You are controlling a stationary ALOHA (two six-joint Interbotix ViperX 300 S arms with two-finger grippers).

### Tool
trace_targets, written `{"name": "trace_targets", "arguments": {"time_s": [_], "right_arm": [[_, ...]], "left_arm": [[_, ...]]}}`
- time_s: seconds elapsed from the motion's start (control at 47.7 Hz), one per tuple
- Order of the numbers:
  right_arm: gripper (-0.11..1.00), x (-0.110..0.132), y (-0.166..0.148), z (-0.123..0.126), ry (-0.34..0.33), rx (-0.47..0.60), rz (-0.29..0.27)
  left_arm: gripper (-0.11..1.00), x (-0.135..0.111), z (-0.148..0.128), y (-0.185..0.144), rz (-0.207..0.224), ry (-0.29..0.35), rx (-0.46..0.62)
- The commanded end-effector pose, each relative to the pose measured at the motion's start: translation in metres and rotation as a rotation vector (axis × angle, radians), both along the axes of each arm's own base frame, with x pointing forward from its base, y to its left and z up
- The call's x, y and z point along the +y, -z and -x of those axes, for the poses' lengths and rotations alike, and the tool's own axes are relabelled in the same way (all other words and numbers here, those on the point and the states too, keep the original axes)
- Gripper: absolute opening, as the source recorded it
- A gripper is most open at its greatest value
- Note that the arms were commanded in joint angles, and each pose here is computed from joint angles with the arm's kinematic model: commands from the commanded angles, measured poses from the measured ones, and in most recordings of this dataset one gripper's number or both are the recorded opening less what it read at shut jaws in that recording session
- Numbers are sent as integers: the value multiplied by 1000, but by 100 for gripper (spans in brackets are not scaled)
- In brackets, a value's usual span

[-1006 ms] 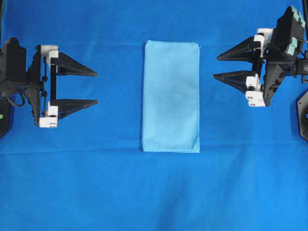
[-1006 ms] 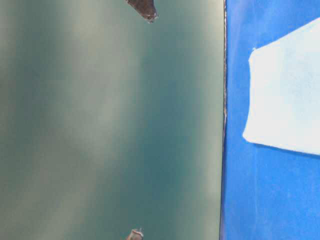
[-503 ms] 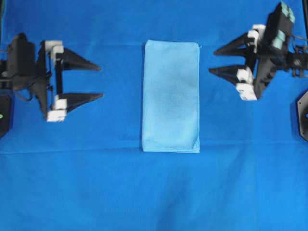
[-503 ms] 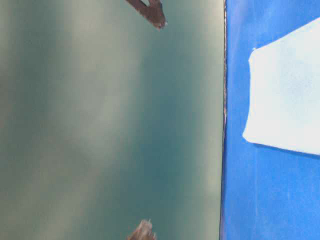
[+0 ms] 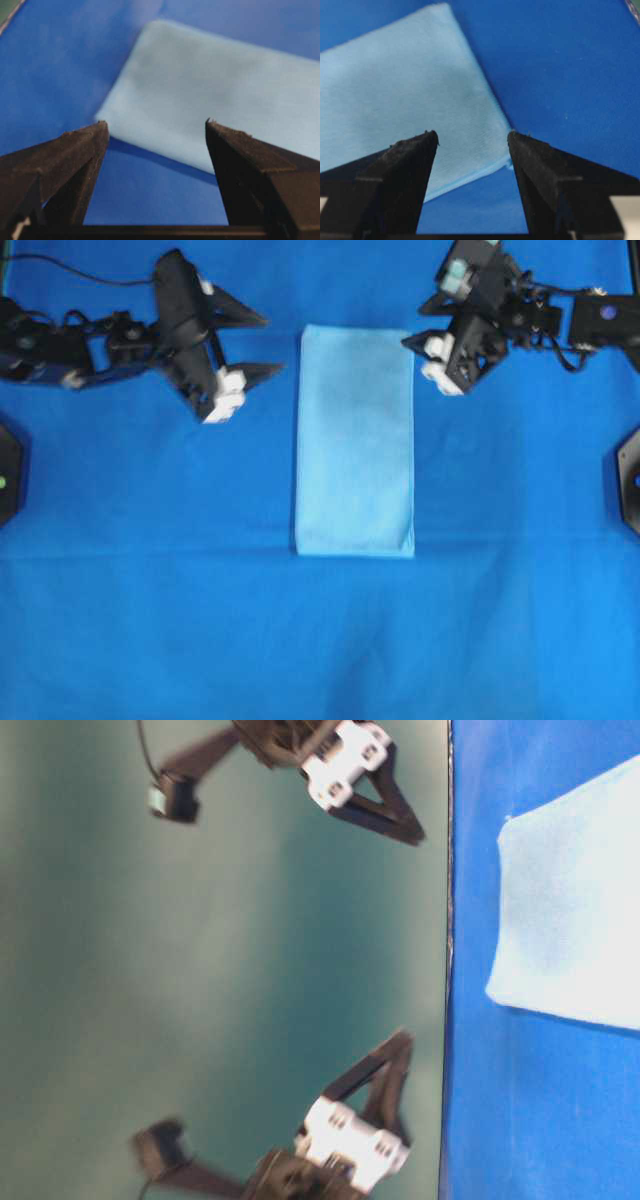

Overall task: Fold the light blue towel.
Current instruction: 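Move both grippers to the strip's top corners and grasp them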

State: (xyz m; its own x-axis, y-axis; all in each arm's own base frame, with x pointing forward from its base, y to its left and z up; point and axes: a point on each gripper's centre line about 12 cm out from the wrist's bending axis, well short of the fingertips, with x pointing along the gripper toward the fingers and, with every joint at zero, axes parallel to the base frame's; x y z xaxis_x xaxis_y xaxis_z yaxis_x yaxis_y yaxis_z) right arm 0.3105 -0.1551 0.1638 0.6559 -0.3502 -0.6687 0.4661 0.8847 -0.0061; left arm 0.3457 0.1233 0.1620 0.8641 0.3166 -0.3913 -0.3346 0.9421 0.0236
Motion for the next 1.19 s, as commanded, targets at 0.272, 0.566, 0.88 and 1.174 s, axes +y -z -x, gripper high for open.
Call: {"name": "trace_targets", "arguments": {"time_s": [0.272, 0.566, 0.88, 1.174], "right_arm": [[62, -31, 40, -12, 27, 59, -25], [62, -42, 66, -17, 27, 94, -45], [33, -41, 74, -13, 12, 135, -41], [4, -39, 74, -11, 29, 128, -58]], "left_arm": [[75, 45, -35, 43, 19, -71, 62], [75, 53, -51, 74, 37, -74, 108], [36, 51, -49, 80, 5, -45, 157], [4, 53, -51, 74, -41, -19, 179]]}}
